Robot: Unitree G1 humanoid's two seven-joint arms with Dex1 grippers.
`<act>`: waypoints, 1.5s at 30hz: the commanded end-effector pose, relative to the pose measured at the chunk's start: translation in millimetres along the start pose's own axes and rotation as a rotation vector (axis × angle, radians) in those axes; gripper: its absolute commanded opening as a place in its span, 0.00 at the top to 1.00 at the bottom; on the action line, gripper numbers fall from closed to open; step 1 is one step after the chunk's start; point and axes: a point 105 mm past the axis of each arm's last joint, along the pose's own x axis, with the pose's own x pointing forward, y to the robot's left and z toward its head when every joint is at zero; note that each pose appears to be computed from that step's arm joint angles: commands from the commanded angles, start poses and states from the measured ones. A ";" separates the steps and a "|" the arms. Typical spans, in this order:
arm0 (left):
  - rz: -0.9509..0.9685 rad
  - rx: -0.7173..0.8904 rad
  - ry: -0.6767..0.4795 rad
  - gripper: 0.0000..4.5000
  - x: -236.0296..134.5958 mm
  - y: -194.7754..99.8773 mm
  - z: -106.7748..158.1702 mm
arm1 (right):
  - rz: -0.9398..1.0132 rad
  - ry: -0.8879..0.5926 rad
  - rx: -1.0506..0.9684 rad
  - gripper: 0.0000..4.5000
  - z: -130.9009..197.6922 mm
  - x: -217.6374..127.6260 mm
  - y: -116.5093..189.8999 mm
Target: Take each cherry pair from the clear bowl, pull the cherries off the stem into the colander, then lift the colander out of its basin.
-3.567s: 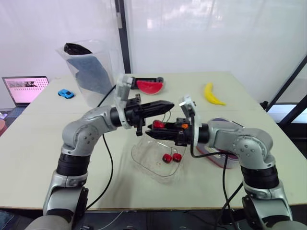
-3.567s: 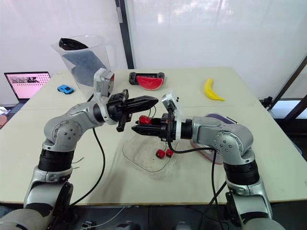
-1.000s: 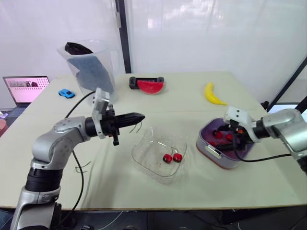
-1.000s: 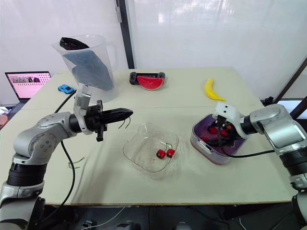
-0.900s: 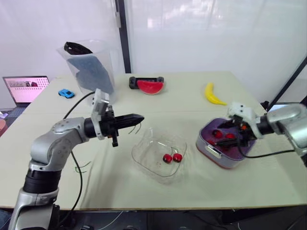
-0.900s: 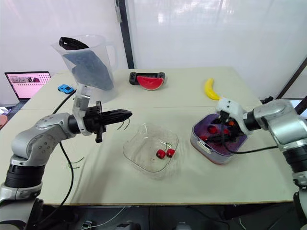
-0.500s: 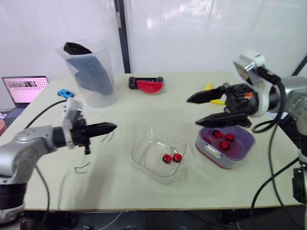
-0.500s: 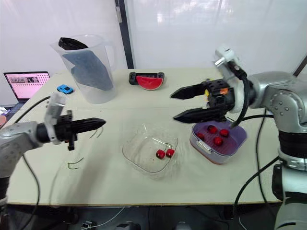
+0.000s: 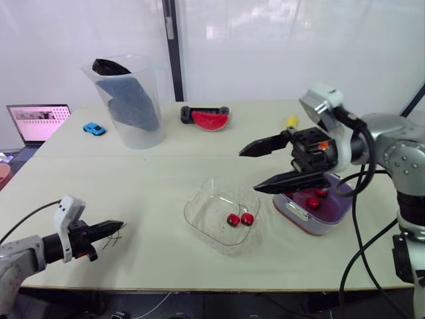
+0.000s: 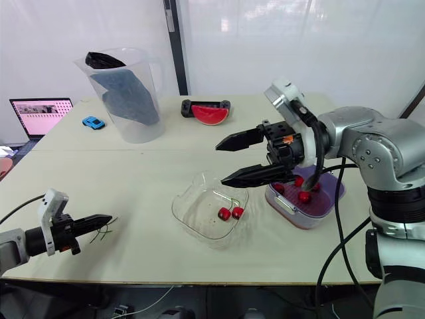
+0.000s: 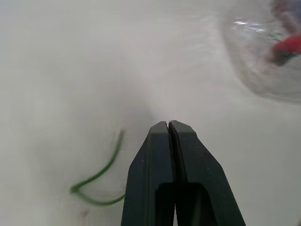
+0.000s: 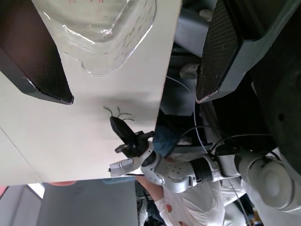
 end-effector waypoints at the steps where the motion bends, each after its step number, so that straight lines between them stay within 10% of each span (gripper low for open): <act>1: 0.050 -0.004 0.023 1.00 -2.7 8.3 -6.3 | -0.034 -0.039 -0.035 0.01 12.3 -2.1 -1.1; 12: 0.062 0.008 0.014 1.00 -1.9 13.4 1.1 | -0.044 -0.021 -0.040 0.01 10.7 -4.8 0.5; 21: -0.016 0.097 -0.137 1.00 -17.0 -11.6 68.2 | -0.043 -0.023 -0.019 0.01 9.7 -12.3 10.7; 31: 0.008 0.054 0.006 1.00 -1.8 -7.5 23.3 | -0.063 -0.014 -0.018 0.01 6.0 -9.4 7.2; 34: 0.041 0.056 0.021 0.81 -0.6 -0.3 14.8 | -0.067 -0.012 -0.017 0.00 5.0 -8.3 6.6; 41: 0.050 0.056 0.005 0.01 0.0 2.8 15.2 | -0.081 -0.008 -0.026 0.00 5.5 -6.1 3.6; 45: 0.055 0.060 -0.024 0.01 -2.0 3.0 20.7 | -0.082 -0.007 -0.026 0.00 5.8 -5.8 3.7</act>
